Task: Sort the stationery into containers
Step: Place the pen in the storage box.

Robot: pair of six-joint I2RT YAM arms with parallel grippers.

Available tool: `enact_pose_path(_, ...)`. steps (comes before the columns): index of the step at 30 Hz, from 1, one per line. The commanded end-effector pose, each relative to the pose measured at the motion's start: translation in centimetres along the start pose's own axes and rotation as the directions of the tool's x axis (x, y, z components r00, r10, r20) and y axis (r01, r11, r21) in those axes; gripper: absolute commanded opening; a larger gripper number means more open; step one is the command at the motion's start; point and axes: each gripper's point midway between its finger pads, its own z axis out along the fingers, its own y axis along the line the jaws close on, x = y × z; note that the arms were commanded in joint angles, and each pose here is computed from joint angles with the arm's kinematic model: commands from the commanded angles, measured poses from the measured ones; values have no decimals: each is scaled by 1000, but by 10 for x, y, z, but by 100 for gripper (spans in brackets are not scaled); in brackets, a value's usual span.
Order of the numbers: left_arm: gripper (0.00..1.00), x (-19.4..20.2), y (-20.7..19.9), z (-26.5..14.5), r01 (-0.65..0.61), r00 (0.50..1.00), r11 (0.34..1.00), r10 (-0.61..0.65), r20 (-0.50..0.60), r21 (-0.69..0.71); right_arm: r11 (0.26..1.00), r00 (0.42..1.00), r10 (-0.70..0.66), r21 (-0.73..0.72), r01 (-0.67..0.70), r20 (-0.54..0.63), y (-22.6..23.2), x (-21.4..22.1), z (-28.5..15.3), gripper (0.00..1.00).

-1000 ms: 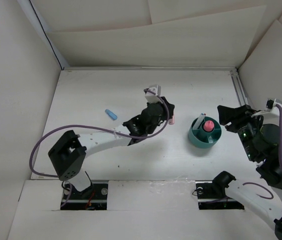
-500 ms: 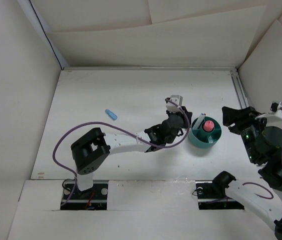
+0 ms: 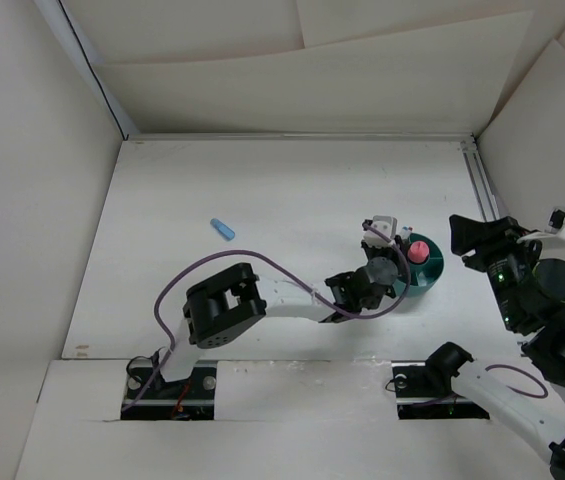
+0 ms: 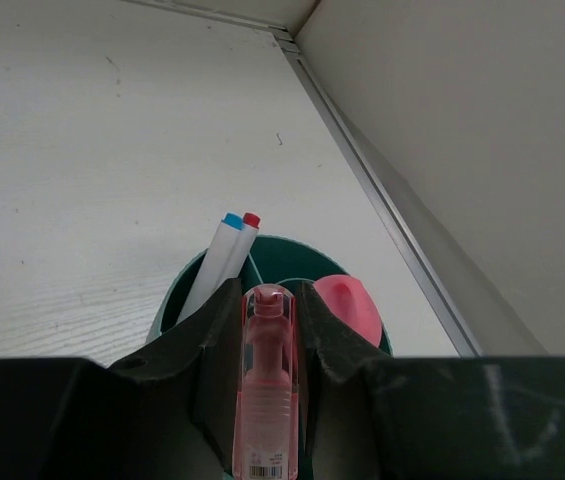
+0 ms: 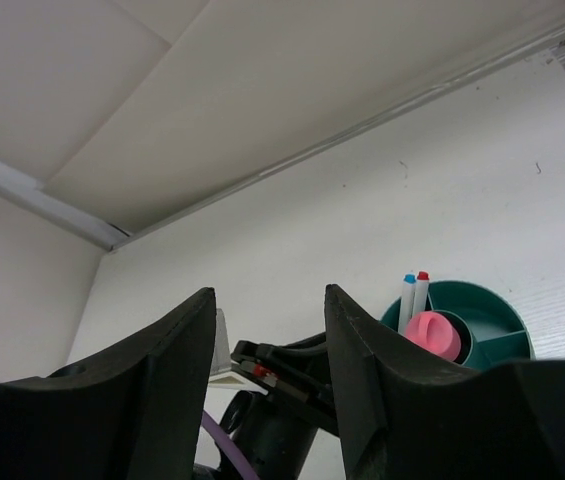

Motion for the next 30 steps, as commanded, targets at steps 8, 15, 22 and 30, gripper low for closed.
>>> enact_pose_path(8,0,-39,-4,17,47,982,998,-36,185,-52,999,1000,3,-43,-3,0,7,-2,-2,53)
enact_pose_path(15,0,-28,-1,17,38,979,997,-23,204,-67,999,1000,-15,-51,15,-4,8,-1,-3,53)
enact_pose_path(22,2,-22,-11,8,14,976,998,-1,216,-55,998,1000,-10,-55,10,3,9,-3,-2,53)
enact_pose_path(30,15,-17,-7,8,9,979,998,3,205,-60,998,1000,-19,-62,19,-2,10,-2,-3,53)
